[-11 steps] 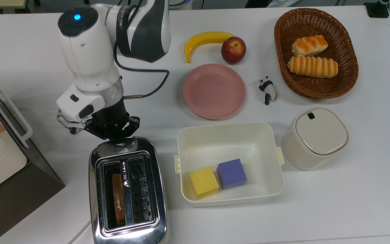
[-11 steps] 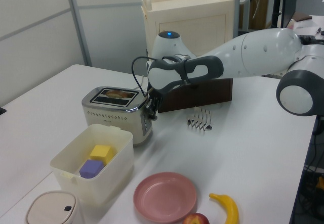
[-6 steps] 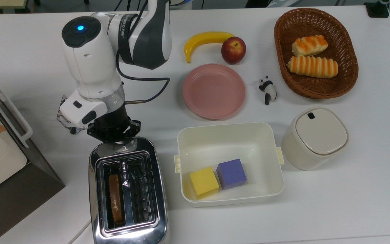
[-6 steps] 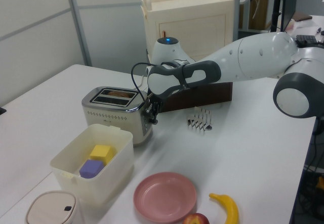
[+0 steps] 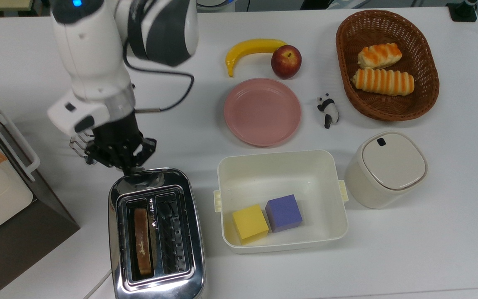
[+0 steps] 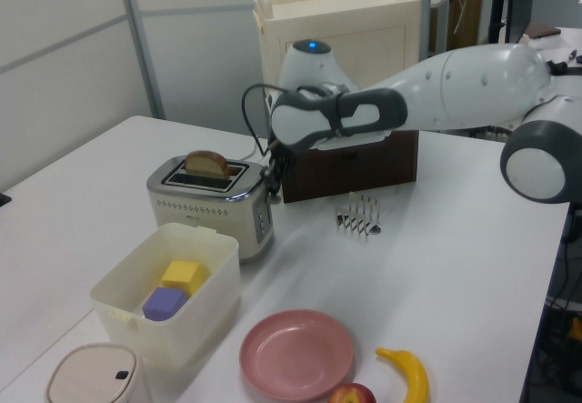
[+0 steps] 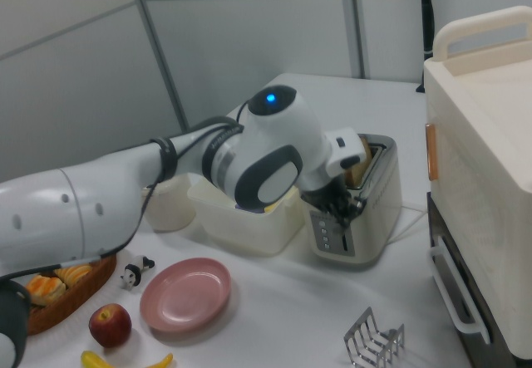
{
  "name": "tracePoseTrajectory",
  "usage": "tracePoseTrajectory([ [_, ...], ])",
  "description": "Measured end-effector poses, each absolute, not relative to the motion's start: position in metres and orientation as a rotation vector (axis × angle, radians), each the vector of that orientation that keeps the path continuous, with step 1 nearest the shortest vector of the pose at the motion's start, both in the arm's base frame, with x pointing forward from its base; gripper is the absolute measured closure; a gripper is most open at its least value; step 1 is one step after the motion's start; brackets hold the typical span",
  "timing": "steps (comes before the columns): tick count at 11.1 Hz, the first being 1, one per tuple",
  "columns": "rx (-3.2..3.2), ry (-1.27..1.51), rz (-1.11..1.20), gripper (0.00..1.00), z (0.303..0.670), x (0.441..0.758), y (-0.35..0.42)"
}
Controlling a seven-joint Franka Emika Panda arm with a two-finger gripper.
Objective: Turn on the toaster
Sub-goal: 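Lift the gripper up and away from the toaster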
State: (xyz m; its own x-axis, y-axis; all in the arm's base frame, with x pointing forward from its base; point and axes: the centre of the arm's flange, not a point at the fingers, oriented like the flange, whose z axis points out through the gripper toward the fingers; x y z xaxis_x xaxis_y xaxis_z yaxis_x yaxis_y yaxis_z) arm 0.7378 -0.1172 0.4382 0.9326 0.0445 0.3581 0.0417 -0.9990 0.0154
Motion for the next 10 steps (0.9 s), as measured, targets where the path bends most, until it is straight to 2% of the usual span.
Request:
tracePoseTrajectory([
  [3, 3.066, 0.07, 0.646, 0.99, 0.481, 0.729, -0.116],
  [7, 3.113, 0.054, 0.553, 0.99, 0.513, 0.708, -0.126],
  [10, 3.154, 0.08, 0.475, 0.96, 0.557, 0.681, -0.122],
])
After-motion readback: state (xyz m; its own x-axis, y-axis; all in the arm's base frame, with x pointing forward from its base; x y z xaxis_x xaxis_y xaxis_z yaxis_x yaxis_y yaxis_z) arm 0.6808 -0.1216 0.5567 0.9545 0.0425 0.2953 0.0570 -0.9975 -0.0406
